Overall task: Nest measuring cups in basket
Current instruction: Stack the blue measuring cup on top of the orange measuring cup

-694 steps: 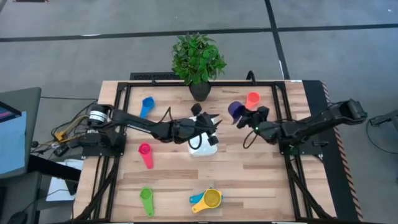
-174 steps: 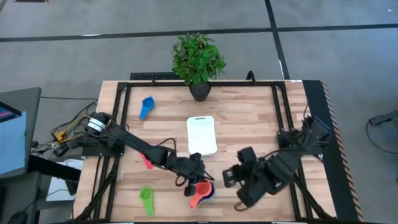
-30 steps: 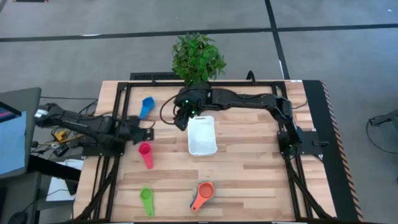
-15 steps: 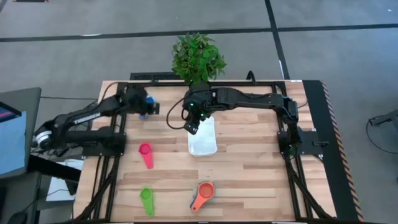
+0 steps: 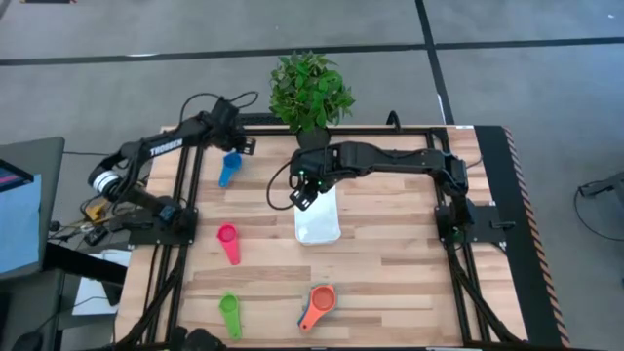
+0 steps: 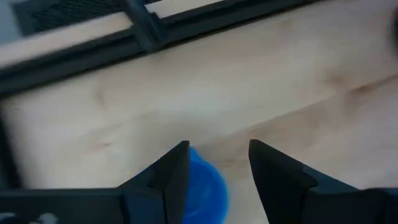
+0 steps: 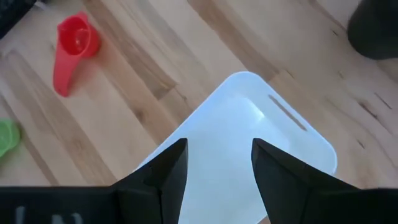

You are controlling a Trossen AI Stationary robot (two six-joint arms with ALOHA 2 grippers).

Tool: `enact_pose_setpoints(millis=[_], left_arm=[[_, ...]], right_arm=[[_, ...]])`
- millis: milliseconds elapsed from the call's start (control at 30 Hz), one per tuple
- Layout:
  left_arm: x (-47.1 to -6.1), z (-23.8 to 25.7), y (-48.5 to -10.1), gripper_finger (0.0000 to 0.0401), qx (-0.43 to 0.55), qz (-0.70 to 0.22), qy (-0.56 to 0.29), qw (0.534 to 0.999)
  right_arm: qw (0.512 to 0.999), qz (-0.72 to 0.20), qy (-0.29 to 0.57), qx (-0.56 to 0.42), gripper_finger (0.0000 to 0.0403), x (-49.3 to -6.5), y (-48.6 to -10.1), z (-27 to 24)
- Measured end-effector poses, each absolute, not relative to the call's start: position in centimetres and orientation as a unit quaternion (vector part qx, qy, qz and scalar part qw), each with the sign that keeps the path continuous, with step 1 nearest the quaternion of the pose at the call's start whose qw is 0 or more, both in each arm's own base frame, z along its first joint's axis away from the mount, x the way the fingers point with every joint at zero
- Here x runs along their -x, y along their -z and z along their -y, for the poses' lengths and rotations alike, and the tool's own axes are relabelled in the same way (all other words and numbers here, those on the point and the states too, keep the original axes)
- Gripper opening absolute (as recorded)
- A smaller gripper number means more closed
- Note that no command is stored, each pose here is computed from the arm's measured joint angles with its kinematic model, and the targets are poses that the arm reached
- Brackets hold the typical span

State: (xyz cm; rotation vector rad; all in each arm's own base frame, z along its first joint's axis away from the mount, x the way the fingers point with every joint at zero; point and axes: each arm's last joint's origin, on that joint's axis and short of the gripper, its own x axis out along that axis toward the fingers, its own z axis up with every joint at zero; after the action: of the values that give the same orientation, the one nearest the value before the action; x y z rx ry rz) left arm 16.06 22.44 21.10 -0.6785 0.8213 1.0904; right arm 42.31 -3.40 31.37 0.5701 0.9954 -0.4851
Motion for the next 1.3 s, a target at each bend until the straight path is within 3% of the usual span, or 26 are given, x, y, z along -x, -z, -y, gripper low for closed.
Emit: enact_pose_setpoints(millis=[500,633,900,1133,1300], left_arm=[[-14.6,-24.2,-17.3,0.0151,0.28,-0.529,-0.458,0.657],[-14.4,-24.8,-16.6,0.0119,0.28,-0.536,-0.454,0.654],[-14.7,-25.1,-16.3,0.0009,0.268,-0.535,-0.442,0.668],[-14.7,-23.5,-16.7,0.0003,0.32,-0.549,-0.423,0.646],[-15.7,-21.4,-19.2,0.0002,0.308,-0.528,-0.426,0.667]], right_arm=[[0.81,-0.466,0.229,-0.272,0.0198,-42.3,-31.4,3.3],[0.811,-0.465,0.229,-0.272,0.0194,-42.3,-31.4,3.3],[0.811,-0.466,0.226,-0.272,0.0192,-42.4,-31.3,2.9],[0.814,-0.468,0.217,-0.266,0.0184,-42.4,-31.4,2.1],[0.819,-0.473,0.203,-0.252,0.0178,-42.5,-31.4,1.3]])
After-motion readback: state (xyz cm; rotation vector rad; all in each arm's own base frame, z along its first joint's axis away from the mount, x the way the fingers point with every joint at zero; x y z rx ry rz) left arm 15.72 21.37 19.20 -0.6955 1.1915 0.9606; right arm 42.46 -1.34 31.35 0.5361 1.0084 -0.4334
